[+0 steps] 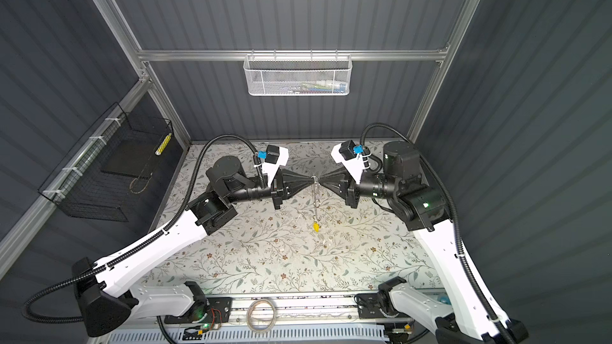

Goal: Attach keys to a key ring
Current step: Insert the key into the keyring.

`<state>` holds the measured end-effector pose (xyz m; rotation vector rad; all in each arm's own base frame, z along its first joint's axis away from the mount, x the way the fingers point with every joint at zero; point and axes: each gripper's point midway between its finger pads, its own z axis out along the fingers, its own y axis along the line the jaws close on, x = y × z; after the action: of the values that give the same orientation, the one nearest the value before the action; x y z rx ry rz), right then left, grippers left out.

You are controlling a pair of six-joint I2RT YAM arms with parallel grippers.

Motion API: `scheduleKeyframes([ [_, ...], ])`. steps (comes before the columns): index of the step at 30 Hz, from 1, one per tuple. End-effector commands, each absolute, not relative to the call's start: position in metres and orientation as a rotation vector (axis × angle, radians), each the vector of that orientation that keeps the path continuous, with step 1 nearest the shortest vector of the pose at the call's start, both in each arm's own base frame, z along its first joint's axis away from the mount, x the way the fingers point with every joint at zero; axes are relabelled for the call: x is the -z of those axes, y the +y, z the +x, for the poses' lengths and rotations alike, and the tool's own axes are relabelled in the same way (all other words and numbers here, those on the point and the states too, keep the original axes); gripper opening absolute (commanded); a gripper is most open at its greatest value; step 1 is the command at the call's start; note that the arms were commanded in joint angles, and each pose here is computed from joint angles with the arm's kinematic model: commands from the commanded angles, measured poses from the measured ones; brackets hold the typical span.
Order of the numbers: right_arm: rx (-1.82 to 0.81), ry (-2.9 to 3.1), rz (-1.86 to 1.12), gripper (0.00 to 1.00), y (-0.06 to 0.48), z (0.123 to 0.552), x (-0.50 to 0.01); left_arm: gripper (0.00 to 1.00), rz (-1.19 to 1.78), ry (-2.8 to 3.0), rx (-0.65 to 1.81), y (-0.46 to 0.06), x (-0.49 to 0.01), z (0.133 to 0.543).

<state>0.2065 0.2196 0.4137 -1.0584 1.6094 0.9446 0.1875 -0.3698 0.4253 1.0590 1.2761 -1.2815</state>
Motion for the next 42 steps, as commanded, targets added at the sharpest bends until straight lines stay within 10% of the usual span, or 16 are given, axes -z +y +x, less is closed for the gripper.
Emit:
scheduleKeyframes([
  [1, -0.99, 1.6, -1.08, 0.13, 0.222, 0.202, -0.414, 0.0, 1.072, 1.2, 1.3, -0.37, -0.447, 0.181],
  [40, -0.997, 1.603, -1.105, 0.0, 0.23, 0.203, -0.417, 0.0, 1.058, 1.329, 1.264, -0.379, -0.427, 0.197],
  [42, -0.94, 1.659, -1.089, 0.0, 0.226, 0.21, -0.412, 0.18, 1.032, 1.385, 1.191, -0.375, -0.422, 0.206],
])
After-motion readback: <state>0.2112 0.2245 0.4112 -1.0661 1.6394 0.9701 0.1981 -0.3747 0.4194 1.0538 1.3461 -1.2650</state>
